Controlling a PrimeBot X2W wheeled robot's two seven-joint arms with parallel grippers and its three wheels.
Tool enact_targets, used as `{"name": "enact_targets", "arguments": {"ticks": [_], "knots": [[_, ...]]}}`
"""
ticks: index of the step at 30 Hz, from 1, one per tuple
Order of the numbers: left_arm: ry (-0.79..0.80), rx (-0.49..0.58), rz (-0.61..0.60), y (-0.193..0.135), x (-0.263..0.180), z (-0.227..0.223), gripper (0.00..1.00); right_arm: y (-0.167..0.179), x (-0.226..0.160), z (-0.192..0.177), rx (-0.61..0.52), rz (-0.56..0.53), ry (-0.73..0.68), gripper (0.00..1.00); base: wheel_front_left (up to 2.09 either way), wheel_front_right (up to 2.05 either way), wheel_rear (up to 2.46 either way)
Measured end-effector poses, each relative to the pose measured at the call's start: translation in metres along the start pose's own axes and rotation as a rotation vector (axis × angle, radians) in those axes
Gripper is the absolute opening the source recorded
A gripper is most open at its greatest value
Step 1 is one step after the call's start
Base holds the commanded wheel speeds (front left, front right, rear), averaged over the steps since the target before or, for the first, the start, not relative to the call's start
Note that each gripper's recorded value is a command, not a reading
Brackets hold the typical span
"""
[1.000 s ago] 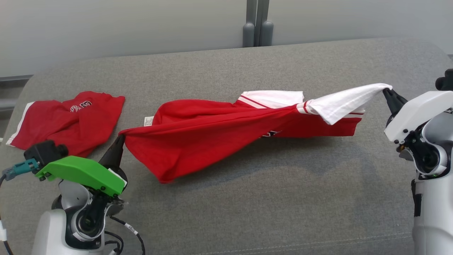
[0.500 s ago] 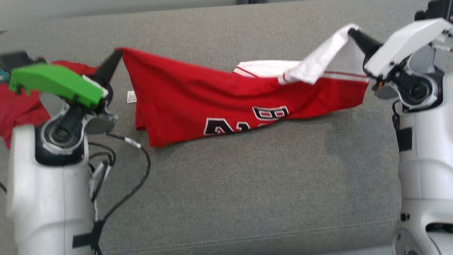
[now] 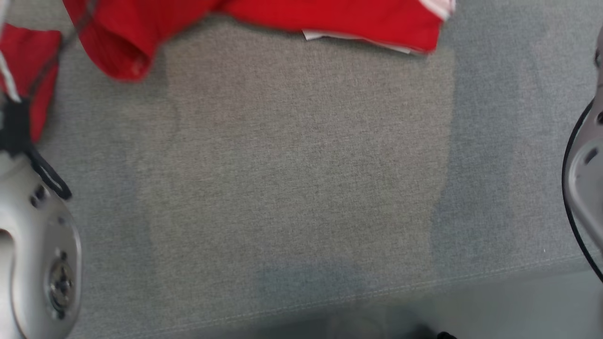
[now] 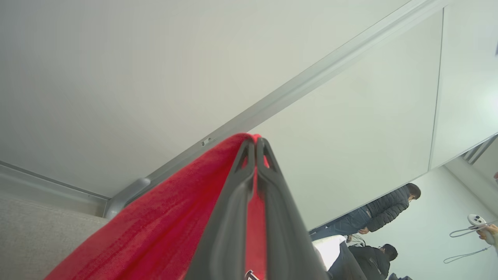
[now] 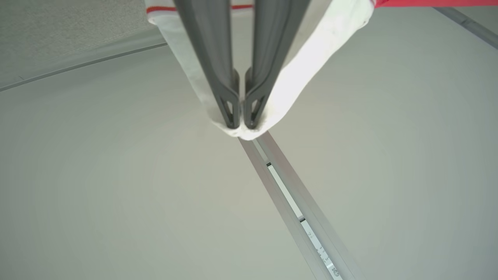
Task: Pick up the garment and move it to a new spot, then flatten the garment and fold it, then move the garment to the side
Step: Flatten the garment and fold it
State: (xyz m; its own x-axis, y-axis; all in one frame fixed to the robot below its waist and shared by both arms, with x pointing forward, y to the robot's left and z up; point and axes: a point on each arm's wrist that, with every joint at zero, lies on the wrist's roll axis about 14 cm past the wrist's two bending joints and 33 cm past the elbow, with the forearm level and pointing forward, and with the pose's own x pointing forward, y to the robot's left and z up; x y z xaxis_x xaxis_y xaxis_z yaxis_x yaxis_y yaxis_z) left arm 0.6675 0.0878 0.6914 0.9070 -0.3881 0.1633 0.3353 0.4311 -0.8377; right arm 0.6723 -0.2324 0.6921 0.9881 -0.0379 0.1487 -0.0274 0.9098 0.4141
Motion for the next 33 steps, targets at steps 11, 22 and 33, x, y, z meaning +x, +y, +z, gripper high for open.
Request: {"name": "enact_targets", "arguments": {"ticks": [11,22,33], "knots": [[-0.335,0.035,-0.341,-0.067,0.018,0.065,0.00,0.012,0.010,0.110,-0.034,-0.010,-0.458,0.00,0.00,0.00,0.00],[-0.229,0.042,-0.215,0.024,0.013,-0.006,0.00,-0.022,0.022,0.004,-0.159,-0.058,-0.188,0.00,0.00,0.00,0.00],[0.031,-0.038,0.087,0.125,-0.096,-0.122,0.00,-0.073,-0.065,-0.140,-0.208,-0.084,0.402,0.00,0.00,0.00,0.00]]}}
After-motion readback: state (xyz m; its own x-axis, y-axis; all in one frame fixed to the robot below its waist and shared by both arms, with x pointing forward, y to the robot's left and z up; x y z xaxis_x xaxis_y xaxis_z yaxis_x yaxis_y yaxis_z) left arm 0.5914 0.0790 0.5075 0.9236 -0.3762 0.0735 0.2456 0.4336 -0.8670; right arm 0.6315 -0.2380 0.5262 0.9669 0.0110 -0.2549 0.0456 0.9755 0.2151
